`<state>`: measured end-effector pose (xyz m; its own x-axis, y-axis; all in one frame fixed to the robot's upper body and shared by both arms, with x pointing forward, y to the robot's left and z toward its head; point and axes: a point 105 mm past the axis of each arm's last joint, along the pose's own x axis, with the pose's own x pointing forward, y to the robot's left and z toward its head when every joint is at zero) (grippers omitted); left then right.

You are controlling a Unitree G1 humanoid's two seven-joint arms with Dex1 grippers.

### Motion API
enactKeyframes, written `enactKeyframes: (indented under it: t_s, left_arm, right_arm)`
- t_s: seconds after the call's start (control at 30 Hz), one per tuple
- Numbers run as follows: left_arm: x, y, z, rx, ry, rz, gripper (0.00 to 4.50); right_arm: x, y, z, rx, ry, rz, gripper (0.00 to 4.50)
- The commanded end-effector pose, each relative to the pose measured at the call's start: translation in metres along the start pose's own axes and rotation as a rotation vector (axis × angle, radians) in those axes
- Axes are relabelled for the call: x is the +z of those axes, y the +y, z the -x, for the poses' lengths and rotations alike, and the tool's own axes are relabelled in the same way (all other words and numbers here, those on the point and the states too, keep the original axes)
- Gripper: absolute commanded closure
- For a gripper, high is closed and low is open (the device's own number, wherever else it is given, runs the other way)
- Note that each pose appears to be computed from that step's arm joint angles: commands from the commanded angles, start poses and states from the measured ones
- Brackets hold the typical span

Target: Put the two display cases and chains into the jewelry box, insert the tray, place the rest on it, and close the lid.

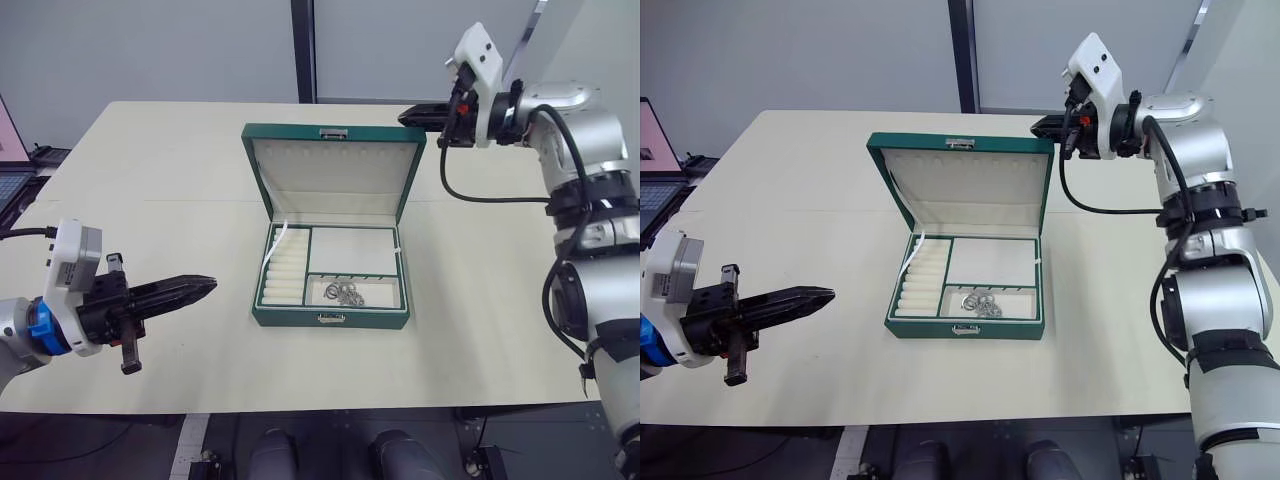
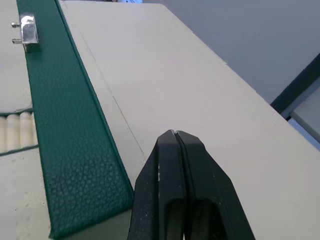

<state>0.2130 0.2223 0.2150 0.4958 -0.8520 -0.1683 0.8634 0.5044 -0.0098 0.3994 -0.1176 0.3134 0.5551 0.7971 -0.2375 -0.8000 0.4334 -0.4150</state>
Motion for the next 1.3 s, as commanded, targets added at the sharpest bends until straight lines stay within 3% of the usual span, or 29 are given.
enactKeyframes:
  t_s: [0.03,0.23,0.33,0.57,0.9,1.3]
  left_arm:
    - [0.009,-0.007,0.008,-0.031,0.014,-0.017,4.47]
    - [0.006,-0.006,0.015,-0.048,0.046,-0.004,4.47]
    - [0.005,-0.004,0.014,-0.061,0.052,-0.005,4.47]
    - [-0.003,0.012,0.009,0.015,0.077,-0.077,4.47]
    - [-0.026,0.074,0.015,0.412,0.110,-0.122,4.47]
    - [-0.045,0.058,0.023,0.396,0.114,-0.170,4.47]
  right_arm:
    - [0.012,0.029,0.023,0.037,-0.027,0.010,4.50]
    - [-0.018,0.099,0.040,0.116,0.054,-0.121,4.50]
    - [-0.031,0.116,0.046,0.102,0.086,-0.185,4.50]
    - [-0.058,0.127,0.079,-0.018,0.098,-0.239,4.50]
    - [-0.113,0.164,0.112,-0.076,0.143,-0.374,4.50]
    - [-0.129,0.175,0.129,-0.100,0.170,-0.414,4.50]
